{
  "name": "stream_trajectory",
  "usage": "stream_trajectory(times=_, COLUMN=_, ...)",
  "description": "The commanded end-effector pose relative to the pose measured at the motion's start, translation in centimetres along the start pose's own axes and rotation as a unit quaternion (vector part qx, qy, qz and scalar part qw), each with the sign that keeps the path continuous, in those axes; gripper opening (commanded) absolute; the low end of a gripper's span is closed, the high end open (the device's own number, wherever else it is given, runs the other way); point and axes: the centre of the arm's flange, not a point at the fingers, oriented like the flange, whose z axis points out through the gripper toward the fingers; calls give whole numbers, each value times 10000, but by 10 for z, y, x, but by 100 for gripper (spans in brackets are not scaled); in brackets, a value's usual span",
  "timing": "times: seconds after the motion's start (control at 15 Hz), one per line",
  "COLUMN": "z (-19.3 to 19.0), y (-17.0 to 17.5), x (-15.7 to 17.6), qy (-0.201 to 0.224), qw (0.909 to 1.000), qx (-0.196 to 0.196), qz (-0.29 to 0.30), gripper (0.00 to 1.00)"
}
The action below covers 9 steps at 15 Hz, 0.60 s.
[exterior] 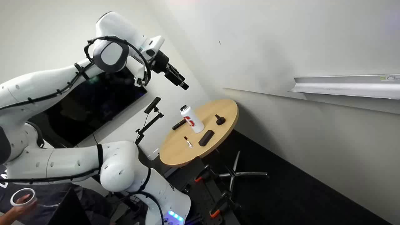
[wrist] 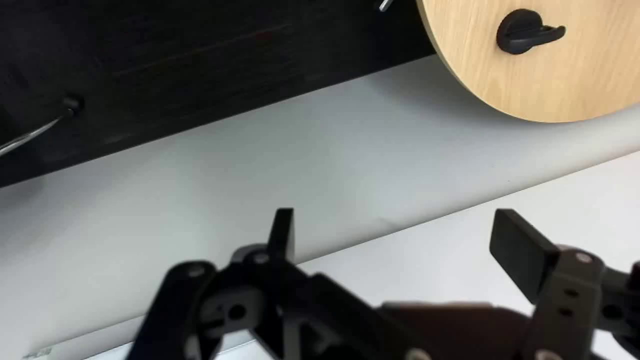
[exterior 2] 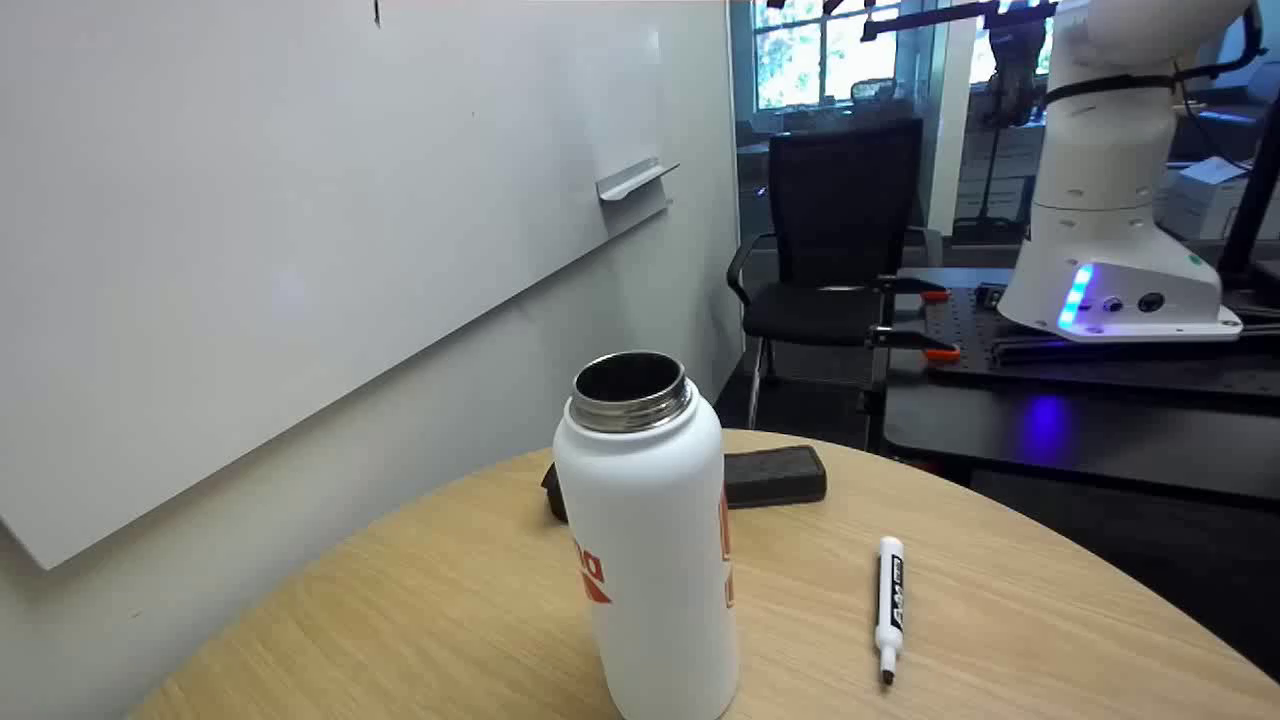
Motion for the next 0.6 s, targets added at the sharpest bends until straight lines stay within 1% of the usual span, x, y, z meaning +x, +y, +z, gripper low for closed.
stream_trajectory(times=0.0, z=0, y=0, x=0, qy=0, qw=10000, qx=0, qz=0, gripper=100)
stream_trajectory(times=0.33, z=0, y=0, x=0, qy=0, qw=10000, qx=0, qz=0, gripper=100)
stream_trajectory(times=0.4, z=1, y=-6, x=4, qy=26, qw=9998, qx=-103, qz=-174, gripper=100)
stream_trajectory(times=0.53, z=6, y=-23, x=13, qy=43, qw=9963, qx=-287, qz=-815, gripper=100)
